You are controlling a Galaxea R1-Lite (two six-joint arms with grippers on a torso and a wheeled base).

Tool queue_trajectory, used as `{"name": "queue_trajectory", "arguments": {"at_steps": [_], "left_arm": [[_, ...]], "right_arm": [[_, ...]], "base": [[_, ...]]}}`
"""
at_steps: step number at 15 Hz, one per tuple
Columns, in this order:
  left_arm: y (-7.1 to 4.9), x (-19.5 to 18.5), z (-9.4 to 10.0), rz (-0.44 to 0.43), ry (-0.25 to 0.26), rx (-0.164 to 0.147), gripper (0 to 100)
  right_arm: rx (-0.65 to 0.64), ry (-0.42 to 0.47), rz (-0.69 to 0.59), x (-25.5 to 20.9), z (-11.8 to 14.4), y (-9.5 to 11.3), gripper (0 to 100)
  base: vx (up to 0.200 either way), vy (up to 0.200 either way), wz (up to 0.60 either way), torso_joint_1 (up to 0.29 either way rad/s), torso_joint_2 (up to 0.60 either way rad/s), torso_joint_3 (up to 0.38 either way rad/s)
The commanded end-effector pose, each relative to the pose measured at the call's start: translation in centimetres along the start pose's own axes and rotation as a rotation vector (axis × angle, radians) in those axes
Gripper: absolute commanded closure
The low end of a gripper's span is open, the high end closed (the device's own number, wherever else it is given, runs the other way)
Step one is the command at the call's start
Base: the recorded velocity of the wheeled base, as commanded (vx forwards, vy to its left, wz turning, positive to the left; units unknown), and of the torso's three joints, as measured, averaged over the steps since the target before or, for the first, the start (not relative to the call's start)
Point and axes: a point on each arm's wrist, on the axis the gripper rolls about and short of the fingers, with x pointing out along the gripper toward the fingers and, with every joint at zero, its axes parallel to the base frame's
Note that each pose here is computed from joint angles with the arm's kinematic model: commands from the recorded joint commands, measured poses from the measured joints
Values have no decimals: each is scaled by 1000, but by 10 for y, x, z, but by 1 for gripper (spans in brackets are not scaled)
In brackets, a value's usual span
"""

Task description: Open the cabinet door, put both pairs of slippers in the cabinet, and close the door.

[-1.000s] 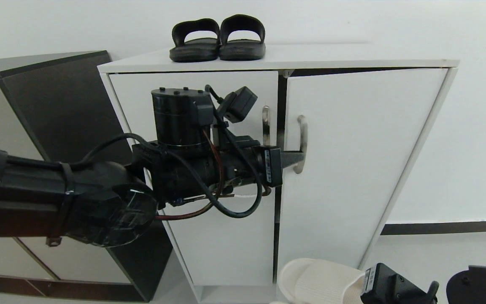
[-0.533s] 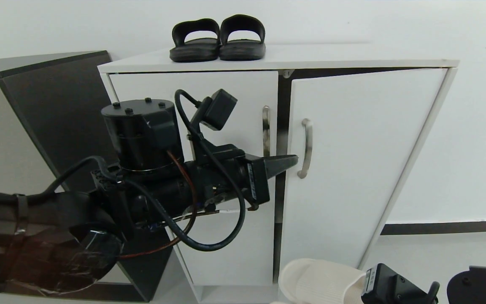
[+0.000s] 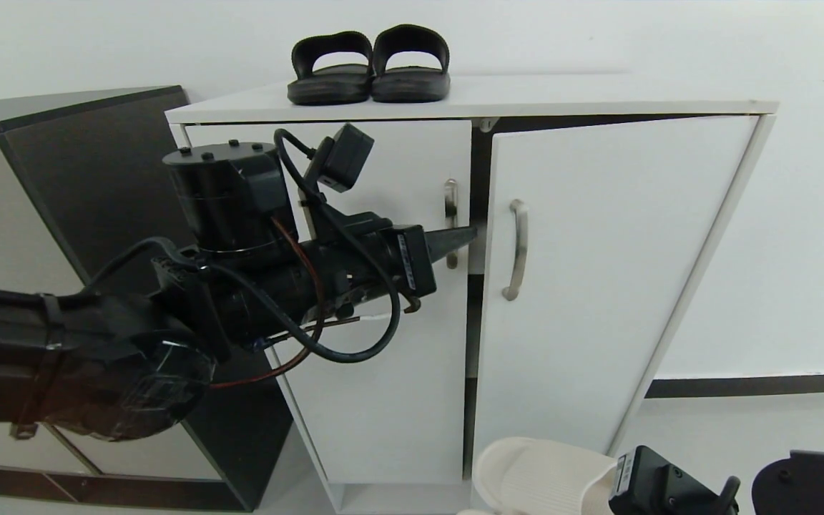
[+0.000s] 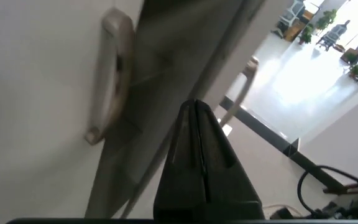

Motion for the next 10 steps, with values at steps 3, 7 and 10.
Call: {"name": "queue_trajectory", "arguments": {"at_steps": [3, 7, 10], "left_arm": [[13, 16, 2, 14, -10, -7, 100], [20, 26, 4, 20, -23, -2, 100], [28, 44, 7, 18, -33, 3, 100]], "right_arm": [[0, 3, 0, 1, 0, 0, 100], [-1, 5, 0, 1, 0, 0, 100], [-1, 8, 6, 2, -1, 0, 100]], "base": [[0, 0, 0, 0, 0, 0], [0, 0, 0, 0, 0, 0], [0, 0, 0, 0, 0, 0]]}}
